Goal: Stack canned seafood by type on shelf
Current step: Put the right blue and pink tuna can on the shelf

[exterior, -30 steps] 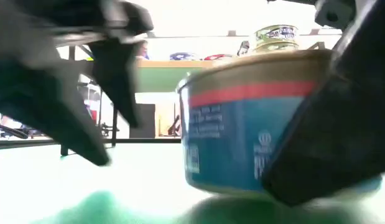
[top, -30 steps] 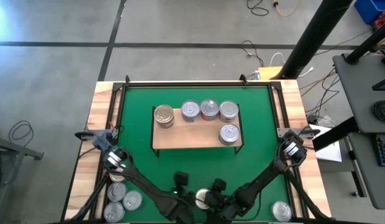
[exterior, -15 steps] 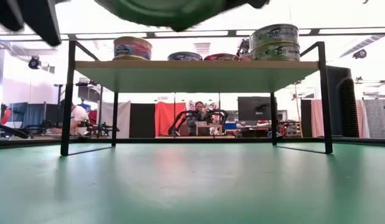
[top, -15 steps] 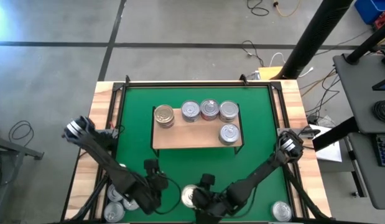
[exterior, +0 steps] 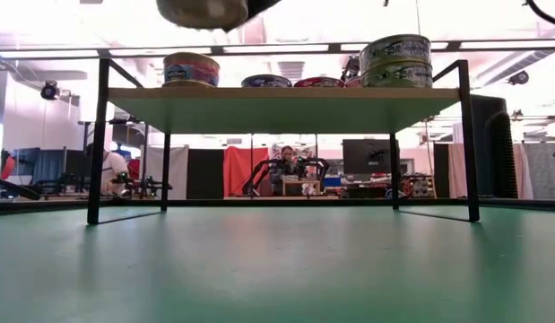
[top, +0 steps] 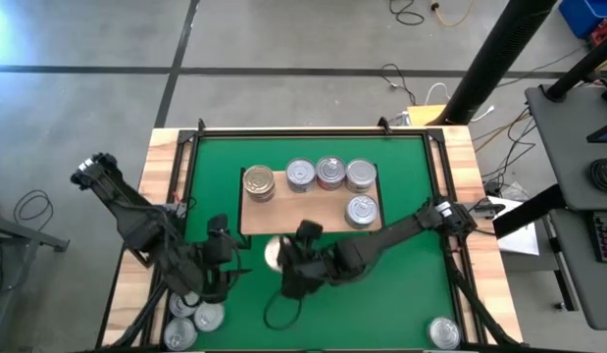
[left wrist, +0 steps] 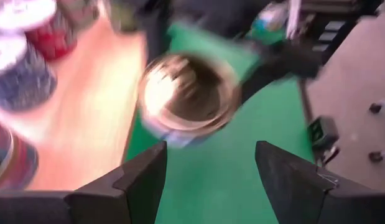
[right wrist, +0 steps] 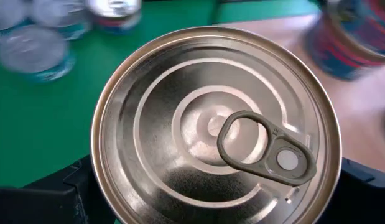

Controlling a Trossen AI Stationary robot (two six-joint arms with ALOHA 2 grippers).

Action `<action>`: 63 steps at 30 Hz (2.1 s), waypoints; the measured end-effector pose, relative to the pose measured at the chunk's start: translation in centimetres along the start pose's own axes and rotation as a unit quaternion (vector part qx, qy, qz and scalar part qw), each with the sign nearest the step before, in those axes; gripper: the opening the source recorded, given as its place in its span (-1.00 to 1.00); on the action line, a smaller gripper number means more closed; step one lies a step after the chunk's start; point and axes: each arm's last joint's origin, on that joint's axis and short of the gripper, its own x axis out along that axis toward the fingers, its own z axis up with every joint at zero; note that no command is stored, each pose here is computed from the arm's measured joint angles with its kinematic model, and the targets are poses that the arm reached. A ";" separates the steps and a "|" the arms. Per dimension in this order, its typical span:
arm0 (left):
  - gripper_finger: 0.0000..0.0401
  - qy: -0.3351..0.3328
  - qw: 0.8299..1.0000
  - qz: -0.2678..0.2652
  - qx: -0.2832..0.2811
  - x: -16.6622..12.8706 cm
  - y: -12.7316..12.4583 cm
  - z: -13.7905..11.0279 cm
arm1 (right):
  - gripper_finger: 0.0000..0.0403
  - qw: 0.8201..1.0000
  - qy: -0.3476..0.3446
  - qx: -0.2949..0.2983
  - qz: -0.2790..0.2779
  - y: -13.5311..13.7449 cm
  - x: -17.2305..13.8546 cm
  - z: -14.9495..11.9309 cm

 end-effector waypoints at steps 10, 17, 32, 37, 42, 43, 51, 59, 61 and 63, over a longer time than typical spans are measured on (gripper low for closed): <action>-0.09 -0.035 0.997 0.029 0.061 1.8 3.0 2.3 | 0.80 0.996 0.054 0.038 -0.055 -3.9 1.5 0.5; -0.35 -0.045 0.994 0.030 0.098 3.5 4.8 3.4 | 0.80 0.996 0.056 0.044 -0.052 -3.7 1.4 0.3; -0.81 -0.033 0.991 0.042 0.121 3.3 5.7 3.3 | 0.80 0.989 0.098 0.043 -0.100 -6.8 -1.2 0.2; -0.81 -0.045 0.991 0.048 0.120 3.6 5.7 3.6 | 0.80 0.990 0.095 0.043 -0.098 -7.5 -1.6 0.1; -0.81 -0.035 0.990 0.061 0.124 5.5 5.8 3.1 | 0.80 0.990 0.106 0.027 -0.092 -7.9 -0.4 -0.4; -0.81 -0.034 0.990 0.063 0.122 5.9 5.9 3.1 | 0.80 0.990 0.105 0.028 -0.088 -7.9 -0.1 -0.5; -0.81 -0.020 0.990 0.081 0.116 8.4 6.5 3.2 | 0.85 0.993 0.082 0.048 -0.068 -7.7 2.2 -1.1; -0.81 -0.010 0.989 0.070 0.126 9.8 6.9 3.4 | 0.95 0.992 0.077 0.076 -0.070 -7.4 3.5 -2.1; -0.81 -0.017 0.989 0.067 0.130 9.6 6.9 3.5 | 0.96 0.991 0.078 0.085 -0.071 -7.4 3.7 -2.3; -0.81 -0.023 0.988 0.065 0.138 9.4 6.9 3.7 | 0.97 0.990 0.079 0.090 -0.073 -7.5 3.8 -2.4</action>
